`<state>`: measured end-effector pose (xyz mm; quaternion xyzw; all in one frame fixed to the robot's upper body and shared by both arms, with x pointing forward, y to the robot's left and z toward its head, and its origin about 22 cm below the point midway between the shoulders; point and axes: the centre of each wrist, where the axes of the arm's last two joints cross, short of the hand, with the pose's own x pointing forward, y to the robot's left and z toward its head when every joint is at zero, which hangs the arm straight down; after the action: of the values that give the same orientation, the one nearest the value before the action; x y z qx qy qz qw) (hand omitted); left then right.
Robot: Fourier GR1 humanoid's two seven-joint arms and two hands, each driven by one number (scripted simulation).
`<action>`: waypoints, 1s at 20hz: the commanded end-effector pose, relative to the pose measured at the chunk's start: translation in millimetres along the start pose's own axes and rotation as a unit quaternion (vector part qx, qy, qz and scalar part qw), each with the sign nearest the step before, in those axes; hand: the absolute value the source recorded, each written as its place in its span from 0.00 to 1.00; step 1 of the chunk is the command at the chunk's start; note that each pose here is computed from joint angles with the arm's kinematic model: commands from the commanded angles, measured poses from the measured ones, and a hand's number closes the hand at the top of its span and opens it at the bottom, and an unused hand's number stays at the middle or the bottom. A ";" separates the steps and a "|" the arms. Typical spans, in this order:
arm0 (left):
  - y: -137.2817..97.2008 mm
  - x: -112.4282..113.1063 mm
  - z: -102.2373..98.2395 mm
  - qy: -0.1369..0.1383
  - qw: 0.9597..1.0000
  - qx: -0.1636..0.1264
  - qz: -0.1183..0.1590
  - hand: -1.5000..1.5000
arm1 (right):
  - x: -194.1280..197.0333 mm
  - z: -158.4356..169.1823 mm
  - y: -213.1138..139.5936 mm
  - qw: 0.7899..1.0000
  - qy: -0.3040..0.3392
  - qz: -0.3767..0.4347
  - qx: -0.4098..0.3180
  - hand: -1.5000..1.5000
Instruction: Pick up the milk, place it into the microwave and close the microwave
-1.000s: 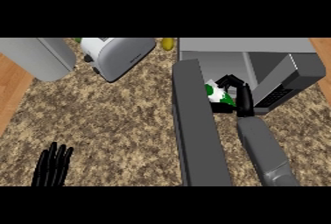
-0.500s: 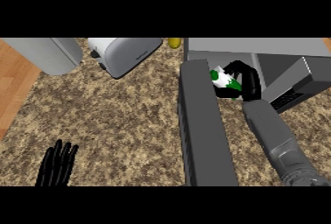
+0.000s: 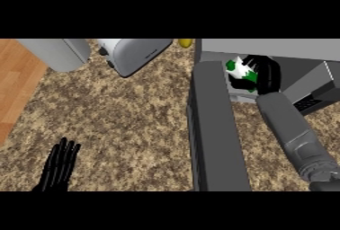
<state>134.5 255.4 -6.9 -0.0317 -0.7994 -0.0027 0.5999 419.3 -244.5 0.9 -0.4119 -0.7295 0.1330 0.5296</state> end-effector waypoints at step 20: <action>-20.3 -1.5 -6.0 -0.004 0.999 -0.036 0.002 0.00 | 1.0 2.8 4.2 0.996 -0.035 -0.037 0.070 0.00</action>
<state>141.5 239.9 -6.7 -0.0466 -0.8006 -0.0335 0.5965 421.1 -240.1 1.6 -0.3763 -0.7328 0.1865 0.5354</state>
